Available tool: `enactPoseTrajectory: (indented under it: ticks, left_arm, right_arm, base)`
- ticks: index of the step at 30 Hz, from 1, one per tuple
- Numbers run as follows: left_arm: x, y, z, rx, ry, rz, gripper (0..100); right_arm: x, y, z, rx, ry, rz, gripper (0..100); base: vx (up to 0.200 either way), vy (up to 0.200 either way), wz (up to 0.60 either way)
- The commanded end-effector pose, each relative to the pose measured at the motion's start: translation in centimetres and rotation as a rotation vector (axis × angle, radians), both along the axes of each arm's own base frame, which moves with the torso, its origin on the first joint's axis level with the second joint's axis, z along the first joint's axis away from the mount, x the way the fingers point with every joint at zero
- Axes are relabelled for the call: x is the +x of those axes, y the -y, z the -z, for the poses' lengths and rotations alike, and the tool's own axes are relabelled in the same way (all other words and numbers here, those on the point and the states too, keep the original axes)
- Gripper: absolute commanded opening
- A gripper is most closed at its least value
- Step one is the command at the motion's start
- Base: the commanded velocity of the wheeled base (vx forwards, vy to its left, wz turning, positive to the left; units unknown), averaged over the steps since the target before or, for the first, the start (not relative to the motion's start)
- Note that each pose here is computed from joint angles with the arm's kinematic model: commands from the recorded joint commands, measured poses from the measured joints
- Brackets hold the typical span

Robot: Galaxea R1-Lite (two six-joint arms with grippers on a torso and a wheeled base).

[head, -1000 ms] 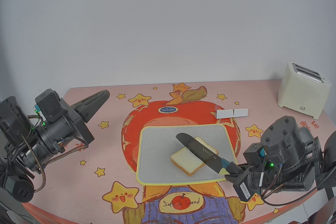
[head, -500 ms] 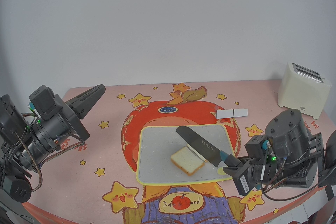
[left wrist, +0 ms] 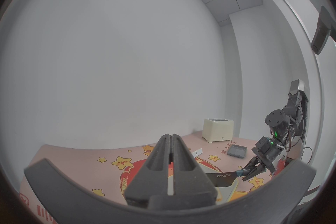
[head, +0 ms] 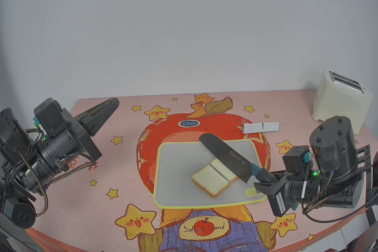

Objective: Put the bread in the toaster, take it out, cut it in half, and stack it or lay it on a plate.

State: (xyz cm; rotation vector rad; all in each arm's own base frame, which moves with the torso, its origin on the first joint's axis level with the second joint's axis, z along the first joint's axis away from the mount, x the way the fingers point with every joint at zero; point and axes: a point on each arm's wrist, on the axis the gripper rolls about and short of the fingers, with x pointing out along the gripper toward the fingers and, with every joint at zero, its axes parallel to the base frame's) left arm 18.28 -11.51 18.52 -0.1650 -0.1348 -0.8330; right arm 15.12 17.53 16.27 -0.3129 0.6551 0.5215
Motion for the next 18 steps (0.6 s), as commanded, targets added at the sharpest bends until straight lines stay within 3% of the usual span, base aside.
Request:
enactPoseTrajectory:
  ticks: [1, 16, 18]
  left_arm:
    - [0.05, 0.03, 0.05, 0.002, -0.001, 0.000, 0]
    - [0.03, -0.03, -0.06, 0.000, 0.005, -0.003, 0]
    - [-0.02, -0.14, -0.29, 0.014, 0.034, -0.018, 0]
  right_arm:
    - [-0.10, 0.12, -0.29, 0.011, 0.007, 0.001, 0]
    - [0.05, 0.41, -0.75, 0.022, 0.026, 0.022, 0]
    - [-0.18, 0.68, -1.09, 0.033, 0.036, 0.022, 0]
  base:
    - [0.000, 0.000, 0.00]
    - [0.000, 0.000, 0.00]
    - [0.000, 0.000, 0.00]
